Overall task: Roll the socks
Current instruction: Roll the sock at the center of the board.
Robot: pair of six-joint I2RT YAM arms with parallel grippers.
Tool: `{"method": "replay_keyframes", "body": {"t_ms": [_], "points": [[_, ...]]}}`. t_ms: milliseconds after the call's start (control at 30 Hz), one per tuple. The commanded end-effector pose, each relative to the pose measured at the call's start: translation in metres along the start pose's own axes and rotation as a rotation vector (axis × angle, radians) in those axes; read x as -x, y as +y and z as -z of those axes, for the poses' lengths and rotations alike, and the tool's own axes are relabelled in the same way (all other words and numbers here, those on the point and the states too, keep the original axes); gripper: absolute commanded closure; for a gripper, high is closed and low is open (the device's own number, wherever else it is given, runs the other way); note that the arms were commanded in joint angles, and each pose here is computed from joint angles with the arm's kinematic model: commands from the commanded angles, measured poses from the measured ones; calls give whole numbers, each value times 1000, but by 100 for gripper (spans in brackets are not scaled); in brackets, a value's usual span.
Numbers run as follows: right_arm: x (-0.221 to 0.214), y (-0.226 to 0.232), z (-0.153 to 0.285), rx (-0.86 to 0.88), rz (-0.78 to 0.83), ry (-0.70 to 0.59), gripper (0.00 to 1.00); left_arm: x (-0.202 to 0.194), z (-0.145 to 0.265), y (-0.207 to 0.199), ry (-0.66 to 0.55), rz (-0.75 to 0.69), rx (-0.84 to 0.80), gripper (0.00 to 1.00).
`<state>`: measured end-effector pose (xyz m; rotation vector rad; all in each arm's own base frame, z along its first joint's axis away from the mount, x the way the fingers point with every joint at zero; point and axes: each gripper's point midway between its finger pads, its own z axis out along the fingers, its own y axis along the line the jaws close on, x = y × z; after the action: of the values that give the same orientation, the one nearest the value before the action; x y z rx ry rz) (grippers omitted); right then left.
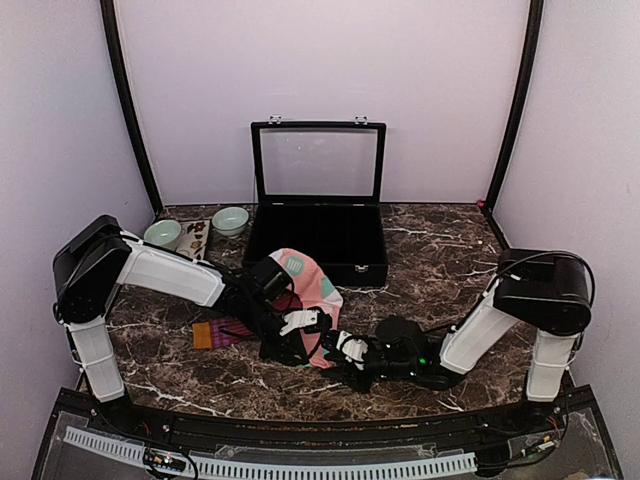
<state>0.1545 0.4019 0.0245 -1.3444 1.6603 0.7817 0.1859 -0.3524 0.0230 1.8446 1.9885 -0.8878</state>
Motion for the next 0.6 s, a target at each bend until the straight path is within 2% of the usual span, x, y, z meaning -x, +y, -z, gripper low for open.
{"method": "replay_keyframes", "body": {"t_ms": [0, 200, 367, 567], "points": [[-1, 0, -6, -20, 12, -9, 66, -23, -3, 0, 84, 45, -3, 100], [1, -7, -7, -54, -15, -26, 75, -23, -3, 1, 84, 46, -1, 100], [7, 0, -4, -25, -58, -63, 70, -21, -3, 2, 78, 48, 1, 100], [10, -1, -1, -31, -96, -98, 69, -22, -3, 2, 85, 47, 4, 100]]}}
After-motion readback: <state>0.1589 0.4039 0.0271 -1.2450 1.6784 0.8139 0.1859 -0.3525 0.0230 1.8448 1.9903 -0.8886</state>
